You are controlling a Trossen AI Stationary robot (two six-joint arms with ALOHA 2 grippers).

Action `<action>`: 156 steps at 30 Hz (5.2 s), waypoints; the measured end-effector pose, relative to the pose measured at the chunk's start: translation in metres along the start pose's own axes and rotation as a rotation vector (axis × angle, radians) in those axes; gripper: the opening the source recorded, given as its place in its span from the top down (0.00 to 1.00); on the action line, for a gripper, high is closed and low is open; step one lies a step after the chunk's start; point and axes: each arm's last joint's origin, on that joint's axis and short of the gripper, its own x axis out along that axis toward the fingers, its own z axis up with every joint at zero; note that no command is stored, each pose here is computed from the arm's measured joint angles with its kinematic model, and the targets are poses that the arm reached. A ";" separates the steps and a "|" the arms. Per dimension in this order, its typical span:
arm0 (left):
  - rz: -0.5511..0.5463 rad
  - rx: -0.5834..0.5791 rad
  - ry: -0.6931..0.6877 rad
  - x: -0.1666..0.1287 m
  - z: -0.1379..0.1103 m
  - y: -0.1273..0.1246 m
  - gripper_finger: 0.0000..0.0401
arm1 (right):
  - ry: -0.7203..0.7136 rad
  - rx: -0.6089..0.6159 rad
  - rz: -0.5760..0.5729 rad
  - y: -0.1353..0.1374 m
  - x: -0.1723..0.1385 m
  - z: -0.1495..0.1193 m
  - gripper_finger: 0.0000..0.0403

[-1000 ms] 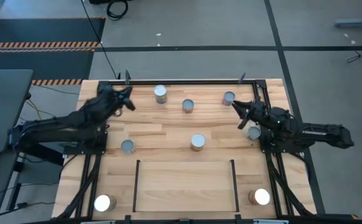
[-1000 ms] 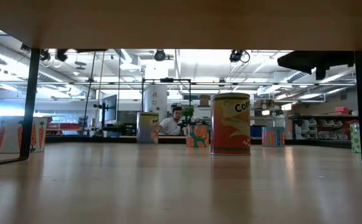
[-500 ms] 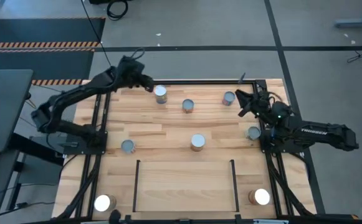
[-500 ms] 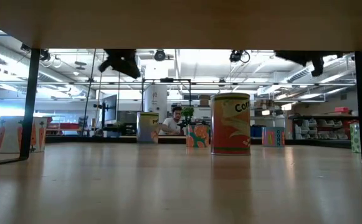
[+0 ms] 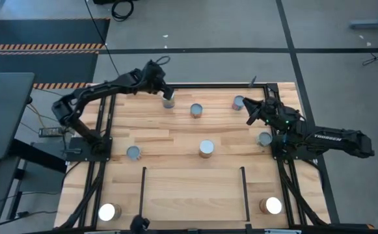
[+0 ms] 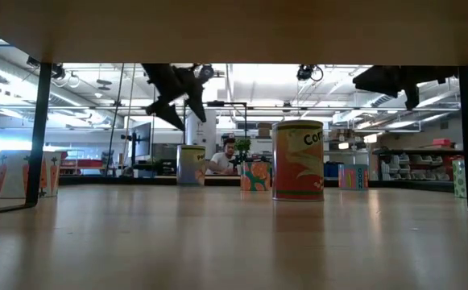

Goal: Pick and place cans onto a shelf
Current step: Put the top canned peaches on the shelf, then put the canned peaches on the shelf aligned with the other canned peaches

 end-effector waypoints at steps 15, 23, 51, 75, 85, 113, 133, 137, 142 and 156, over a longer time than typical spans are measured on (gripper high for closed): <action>0.342 -0.203 -0.024 0.032 -0.003 -0.037 0.09 | 0.031 -0.017 -0.020 -0.002 0.000 -0.003 0.79; 0.437 -0.313 -0.060 0.034 -0.024 -0.062 0.09 | 0.036 -0.018 -0.023 -0.003 0.001 -0.003 0.79; 0.471 -0.450 -0.107 0.073 -0.025 -0.047 0.09 | -0.002 -0.128 -0.005 -0.002 0.001 0.001 0.79; 0.012 0.048 -0.015 -0.027 -0.007 -0.087 0.23 | -0.141 -0.012 0.188 0.008 -0.001 0.017 0.79; -0.364 0.357 0.028 -0.172 -0.063 -0.129 0.23 | 0.035 -0.188 0.221 0.052 0.018 0.053 0.79; -0.306 0.609 0.189 -0.241 -0.199 -0.245 0.16 | 0.301 -0.500 0.317 0.172 0.013 0.060 0.79; -0.310 0.624 0.185 -0.244 -0.196 -0.242 0.11 | 0.456 -0.565 0.390 0.170 -0.013 0.045 0.43; -0.337 0.640 0.220 -0.249 -0.195 -0.242 0.11 | 0.450 -0.547 0.406 0.167 -0.015 0.051 0.38; -0.403 0.666 0.225 -0.261 -0.186 -0.244 0.11 | 0.453 -0.540 0.403 0.159 -0.019 0.058 0.36; -0.346 0.595 0.007 -0.284 -0.122 -0.229 0.11 | 0.771 -0.551 0.476 0.133 -0.037 0.050 0.35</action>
